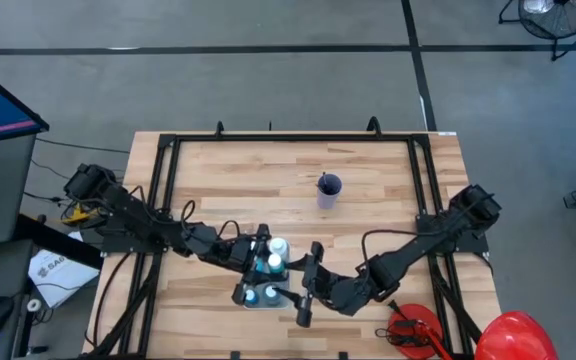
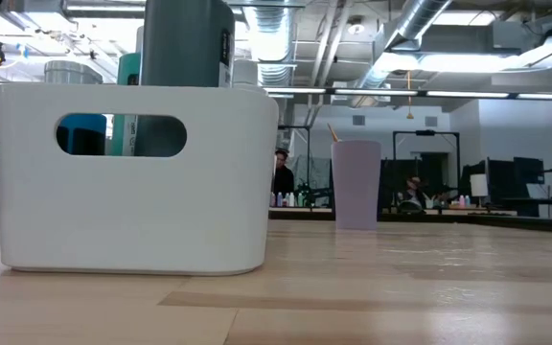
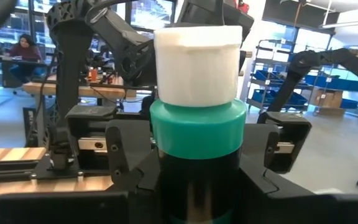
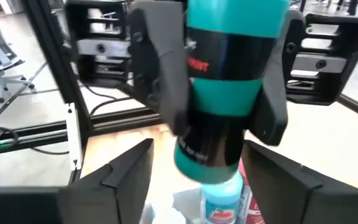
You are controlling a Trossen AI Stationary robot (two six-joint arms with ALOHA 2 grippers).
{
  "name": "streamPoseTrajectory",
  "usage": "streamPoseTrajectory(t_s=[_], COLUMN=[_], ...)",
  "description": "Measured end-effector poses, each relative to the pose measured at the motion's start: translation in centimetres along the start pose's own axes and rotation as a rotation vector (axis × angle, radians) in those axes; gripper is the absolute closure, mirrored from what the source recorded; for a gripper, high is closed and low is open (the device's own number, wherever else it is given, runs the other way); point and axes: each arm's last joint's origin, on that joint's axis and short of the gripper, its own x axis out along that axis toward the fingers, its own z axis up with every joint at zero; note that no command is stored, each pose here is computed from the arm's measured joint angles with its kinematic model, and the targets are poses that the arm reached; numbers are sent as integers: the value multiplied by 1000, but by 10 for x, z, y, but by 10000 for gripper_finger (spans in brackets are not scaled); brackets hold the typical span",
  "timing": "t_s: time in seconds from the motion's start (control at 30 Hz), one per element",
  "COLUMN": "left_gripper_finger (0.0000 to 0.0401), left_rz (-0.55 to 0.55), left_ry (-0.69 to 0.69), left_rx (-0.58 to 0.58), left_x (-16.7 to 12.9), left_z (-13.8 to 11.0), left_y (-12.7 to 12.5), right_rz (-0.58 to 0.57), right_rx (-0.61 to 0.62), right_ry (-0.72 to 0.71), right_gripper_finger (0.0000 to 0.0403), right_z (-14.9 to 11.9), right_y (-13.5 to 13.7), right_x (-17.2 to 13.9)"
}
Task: Pick & Place Paint Supplies
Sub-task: Put the black and green paint bottle into the white bin
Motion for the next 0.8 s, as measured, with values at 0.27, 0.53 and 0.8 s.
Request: streamPoseTrajectory(t_s=[0.27,0.53,0.8], left_gripper_finger=[298,299,299], left_rz=[-49,-45,-33], left_ry=[17,90,88], left_rx=[-21,-16,-15], left_x=[0,3,3], left_z=[-1,2,3], left_y=[-1,-2,-2], right_rz=[59,-3,-75], right_rx=[5,-11,-3], right_ry=[-15,-92,-97], right_gripper_finger=[133,132,132], right_z=[13,42,49], right_y=[11,3,-17], right_x=[-32,-60,-43])
